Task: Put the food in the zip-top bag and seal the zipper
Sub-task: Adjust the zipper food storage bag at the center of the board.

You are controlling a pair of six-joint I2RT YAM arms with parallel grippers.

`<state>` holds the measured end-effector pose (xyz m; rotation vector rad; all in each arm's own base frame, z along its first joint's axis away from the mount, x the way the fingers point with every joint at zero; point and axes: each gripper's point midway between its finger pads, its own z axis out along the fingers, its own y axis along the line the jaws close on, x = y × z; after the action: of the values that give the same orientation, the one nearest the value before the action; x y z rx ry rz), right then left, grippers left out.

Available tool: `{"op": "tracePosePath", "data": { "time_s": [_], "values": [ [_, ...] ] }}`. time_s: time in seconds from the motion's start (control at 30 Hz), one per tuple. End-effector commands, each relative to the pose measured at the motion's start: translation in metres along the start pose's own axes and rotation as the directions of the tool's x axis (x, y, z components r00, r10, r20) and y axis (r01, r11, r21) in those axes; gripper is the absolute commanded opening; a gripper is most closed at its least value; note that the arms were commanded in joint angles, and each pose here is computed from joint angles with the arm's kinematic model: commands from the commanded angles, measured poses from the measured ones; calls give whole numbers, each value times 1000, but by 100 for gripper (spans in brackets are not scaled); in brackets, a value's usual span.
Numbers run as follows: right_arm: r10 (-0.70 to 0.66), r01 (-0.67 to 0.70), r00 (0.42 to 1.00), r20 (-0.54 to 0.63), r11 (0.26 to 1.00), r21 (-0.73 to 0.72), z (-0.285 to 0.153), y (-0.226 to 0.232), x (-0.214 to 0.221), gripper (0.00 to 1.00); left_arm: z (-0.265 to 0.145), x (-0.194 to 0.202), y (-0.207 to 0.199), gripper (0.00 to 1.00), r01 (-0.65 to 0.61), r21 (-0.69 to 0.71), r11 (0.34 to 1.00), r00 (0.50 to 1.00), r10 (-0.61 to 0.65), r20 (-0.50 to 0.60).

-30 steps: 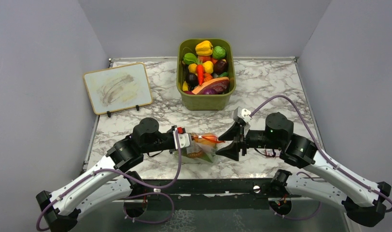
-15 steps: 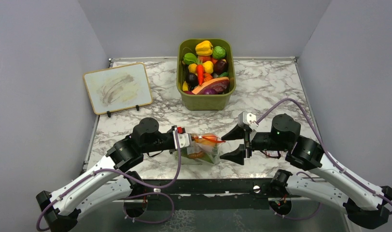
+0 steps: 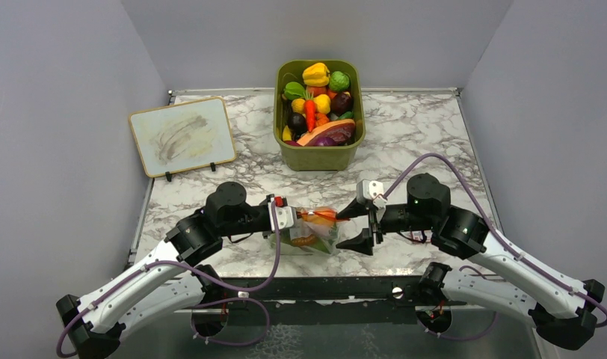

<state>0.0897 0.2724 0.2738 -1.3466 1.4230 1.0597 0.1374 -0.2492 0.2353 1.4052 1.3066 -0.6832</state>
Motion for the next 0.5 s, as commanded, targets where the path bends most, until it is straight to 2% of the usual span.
{"op": "tracePosePath", "data": {
  "time_s": [0.0, 0.47],
  "values": [
    [-32, 32, 999, 13, 999, 13, 0, -3, -5, 67, -1, -32, 6, 0, -46, -9, 999, 992, 47, 114],
    [-2, 2, 1000, 1, 999, 54, -3, -8, -7, 65, -1, -31, 4, 0, -43, -5, 999, 992, 43, 120]
  ]
}}
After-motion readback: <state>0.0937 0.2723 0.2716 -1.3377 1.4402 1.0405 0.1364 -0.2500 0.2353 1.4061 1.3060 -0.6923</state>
